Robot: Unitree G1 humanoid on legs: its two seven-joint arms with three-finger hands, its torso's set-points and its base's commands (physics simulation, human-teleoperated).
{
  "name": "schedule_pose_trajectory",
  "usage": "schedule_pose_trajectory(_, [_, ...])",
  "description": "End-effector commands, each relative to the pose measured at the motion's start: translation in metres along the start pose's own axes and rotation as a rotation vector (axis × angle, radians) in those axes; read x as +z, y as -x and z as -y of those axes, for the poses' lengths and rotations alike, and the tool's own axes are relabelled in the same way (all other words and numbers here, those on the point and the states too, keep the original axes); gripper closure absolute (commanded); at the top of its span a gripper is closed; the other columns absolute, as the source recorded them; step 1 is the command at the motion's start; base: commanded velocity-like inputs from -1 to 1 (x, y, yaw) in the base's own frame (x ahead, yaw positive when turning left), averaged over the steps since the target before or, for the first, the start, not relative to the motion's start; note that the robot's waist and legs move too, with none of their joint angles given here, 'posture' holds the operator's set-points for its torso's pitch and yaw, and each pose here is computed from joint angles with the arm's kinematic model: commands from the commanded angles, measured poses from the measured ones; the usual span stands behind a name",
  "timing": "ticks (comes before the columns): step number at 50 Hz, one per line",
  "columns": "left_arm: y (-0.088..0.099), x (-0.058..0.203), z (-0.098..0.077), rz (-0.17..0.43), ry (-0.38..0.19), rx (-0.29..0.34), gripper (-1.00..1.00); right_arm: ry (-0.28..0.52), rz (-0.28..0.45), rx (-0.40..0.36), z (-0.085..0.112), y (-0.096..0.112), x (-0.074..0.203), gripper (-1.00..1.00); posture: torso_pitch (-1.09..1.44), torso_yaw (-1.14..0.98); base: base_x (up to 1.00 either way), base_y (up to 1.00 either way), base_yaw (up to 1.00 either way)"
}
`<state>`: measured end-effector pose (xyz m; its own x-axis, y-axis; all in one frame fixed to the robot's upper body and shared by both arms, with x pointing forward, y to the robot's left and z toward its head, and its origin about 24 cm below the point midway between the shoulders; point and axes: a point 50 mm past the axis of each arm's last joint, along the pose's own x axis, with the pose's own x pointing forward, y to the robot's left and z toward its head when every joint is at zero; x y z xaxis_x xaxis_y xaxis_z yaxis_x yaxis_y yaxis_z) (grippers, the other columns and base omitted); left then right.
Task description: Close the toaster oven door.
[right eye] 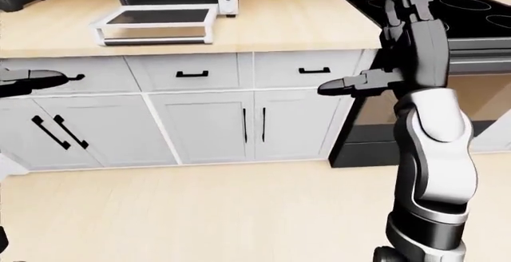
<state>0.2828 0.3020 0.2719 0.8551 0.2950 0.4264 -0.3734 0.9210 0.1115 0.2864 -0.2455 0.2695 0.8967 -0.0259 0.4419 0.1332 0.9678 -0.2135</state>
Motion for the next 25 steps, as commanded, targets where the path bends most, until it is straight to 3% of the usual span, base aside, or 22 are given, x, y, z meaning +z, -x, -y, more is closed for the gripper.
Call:
schedule_pose_trajectory(1, [-0.001,0.019,-0.003,0.085,-0.009,0.008,-1.00,0.019,0.080,-0.012,0.004,-0.001,0.017,-1.00,0.00,0.00,0.00,0.00,0.00])
schedule_pose_trajectory(25, [-0.006,0.032,-0.012,0.116,-0.025,0.030,-1.00,0.048,0.105,-0.008,0.008,-0.003,0.027,-1.00,0.00,0.00,0.02,0.05,0.00])
